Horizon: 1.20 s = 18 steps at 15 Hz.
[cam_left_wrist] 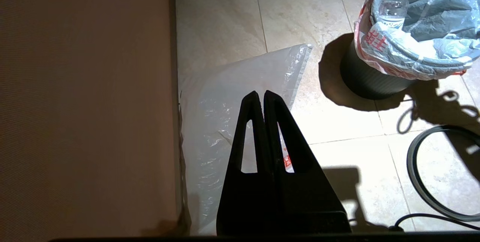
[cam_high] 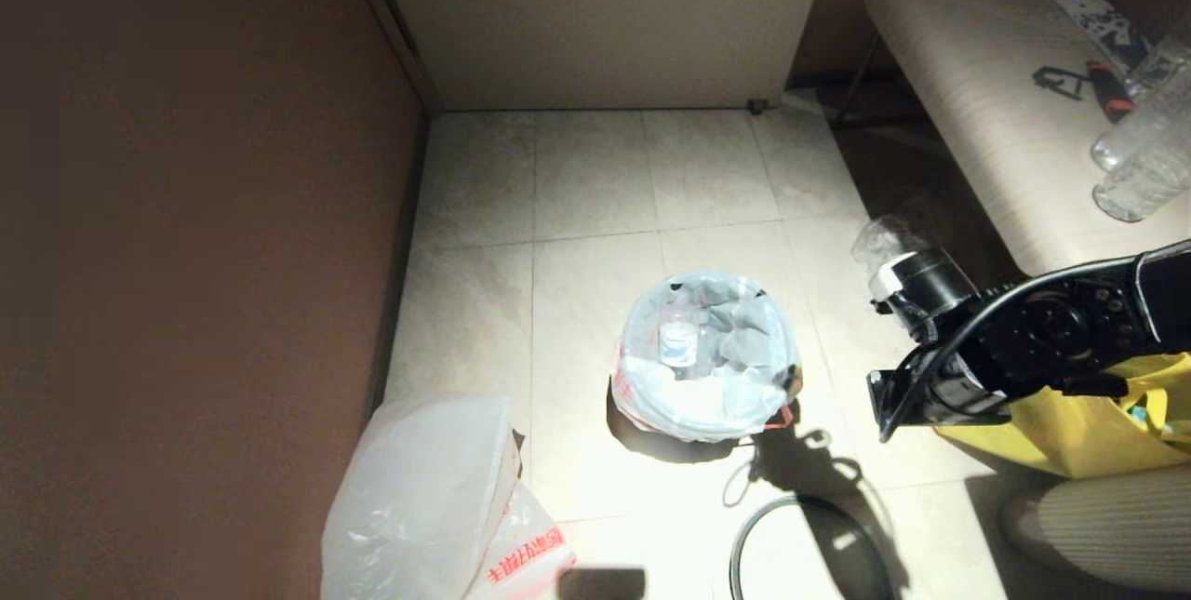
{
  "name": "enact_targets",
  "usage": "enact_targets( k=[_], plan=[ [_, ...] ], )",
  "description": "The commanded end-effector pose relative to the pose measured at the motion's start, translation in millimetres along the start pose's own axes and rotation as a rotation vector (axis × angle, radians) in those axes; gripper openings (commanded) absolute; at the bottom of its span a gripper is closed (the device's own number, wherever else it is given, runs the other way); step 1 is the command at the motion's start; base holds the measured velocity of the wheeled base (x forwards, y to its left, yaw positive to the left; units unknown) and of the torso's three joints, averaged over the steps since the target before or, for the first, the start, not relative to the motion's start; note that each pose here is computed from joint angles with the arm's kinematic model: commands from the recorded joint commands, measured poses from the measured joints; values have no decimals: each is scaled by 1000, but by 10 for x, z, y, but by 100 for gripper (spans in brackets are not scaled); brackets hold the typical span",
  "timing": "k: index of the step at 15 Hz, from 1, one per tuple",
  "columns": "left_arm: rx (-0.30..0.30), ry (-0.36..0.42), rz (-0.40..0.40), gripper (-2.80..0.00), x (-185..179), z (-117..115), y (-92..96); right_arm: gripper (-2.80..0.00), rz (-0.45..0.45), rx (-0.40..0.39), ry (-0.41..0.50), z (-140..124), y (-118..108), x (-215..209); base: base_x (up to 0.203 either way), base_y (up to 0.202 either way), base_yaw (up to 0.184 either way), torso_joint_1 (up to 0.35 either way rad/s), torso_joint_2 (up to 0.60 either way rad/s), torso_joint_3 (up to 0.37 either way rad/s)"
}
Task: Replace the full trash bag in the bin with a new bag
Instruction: Place the trash can ring on the floor
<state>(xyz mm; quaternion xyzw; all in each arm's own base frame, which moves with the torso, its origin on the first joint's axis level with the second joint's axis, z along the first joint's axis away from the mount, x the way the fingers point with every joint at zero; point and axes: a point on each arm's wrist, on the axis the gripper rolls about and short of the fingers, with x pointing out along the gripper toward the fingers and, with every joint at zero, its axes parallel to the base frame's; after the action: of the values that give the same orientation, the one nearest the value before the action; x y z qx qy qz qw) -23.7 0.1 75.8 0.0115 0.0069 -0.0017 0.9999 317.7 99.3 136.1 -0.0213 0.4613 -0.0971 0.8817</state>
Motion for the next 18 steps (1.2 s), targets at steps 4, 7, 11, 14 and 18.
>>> enact_targets(
  k=[4,7,11,14,18],
  plan=[
    [0,1,0,-280,1,0,0,-280,-45,35,73,-69,25,574,0,0,0,0,0,0],
    [0,1,0,-280,1,0,0,-280,-33,90,69,-10,-132,862,0,0,0,0,0,0],
    [0,0,1,-280,0,0,0,-280,42,101,106,19,-354,1097,0,0,0,0,0,0],
    [0,0,1,-280,0,0,0,-280,63,87,94,-10,-383,1370,0,0,0,0,0,0],
    [0,0,0,-280,0,0,0,-280,189,101,63,26,-346,1415,0,0,0,0,0,0]
  ],
)
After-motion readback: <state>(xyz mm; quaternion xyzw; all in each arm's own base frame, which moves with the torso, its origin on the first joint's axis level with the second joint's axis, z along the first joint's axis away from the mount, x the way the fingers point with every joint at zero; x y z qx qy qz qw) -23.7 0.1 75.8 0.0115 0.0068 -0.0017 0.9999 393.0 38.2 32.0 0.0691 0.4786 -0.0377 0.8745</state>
